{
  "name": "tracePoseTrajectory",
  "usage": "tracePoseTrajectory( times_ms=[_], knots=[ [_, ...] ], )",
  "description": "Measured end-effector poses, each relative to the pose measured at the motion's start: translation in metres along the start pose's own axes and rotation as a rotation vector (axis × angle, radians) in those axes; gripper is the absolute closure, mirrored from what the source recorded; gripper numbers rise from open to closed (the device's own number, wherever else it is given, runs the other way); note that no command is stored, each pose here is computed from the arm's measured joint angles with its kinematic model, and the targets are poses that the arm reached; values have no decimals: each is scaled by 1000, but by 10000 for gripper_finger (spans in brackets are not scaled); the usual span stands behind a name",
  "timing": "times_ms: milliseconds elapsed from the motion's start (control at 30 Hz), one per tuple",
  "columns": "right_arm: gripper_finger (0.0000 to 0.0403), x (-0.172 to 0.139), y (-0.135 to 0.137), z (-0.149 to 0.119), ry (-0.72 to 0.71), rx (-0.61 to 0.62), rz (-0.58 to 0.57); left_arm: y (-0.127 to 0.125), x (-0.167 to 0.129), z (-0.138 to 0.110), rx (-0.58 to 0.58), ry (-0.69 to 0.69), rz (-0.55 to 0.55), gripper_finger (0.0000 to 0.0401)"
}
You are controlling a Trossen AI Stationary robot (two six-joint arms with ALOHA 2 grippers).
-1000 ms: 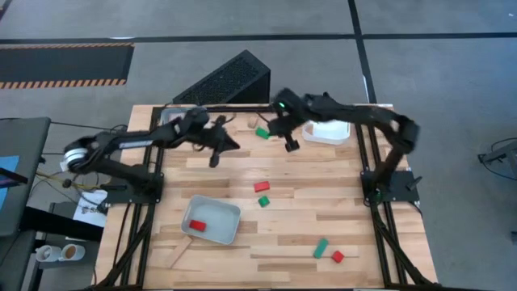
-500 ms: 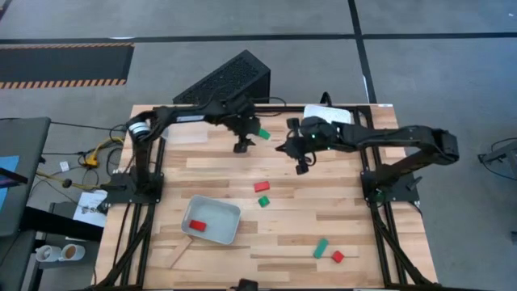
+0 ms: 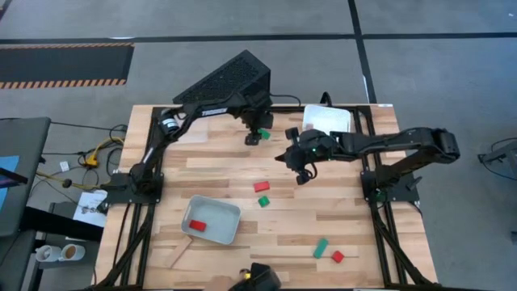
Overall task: Sort & place blocks by color
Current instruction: Put the top green block into the transparent bin
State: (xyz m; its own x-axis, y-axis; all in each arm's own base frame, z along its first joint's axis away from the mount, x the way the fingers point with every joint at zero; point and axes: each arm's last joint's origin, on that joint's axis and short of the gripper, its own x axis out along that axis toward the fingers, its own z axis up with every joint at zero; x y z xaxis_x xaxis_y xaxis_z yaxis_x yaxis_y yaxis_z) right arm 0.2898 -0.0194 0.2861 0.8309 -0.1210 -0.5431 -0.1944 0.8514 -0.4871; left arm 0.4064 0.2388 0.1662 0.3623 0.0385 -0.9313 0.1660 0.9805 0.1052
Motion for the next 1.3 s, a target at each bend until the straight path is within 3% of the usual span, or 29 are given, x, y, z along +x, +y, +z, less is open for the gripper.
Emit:
tracePoseTrajectory(
  times_ms=[500,700,967,1300],
  knots=[
    [396,0,5,3,2,-7,0,17,9,-16,61,115,34,149],
    [395,0,5,2,11,12,5,19,13,-11,89,119,25,149],
    [395,0,6,1,21,11,8,12,14,-5,135,120,15,149],
    [395,0,5,0,24,12,8,1,17,7,251,182,82,150]
  ],
)
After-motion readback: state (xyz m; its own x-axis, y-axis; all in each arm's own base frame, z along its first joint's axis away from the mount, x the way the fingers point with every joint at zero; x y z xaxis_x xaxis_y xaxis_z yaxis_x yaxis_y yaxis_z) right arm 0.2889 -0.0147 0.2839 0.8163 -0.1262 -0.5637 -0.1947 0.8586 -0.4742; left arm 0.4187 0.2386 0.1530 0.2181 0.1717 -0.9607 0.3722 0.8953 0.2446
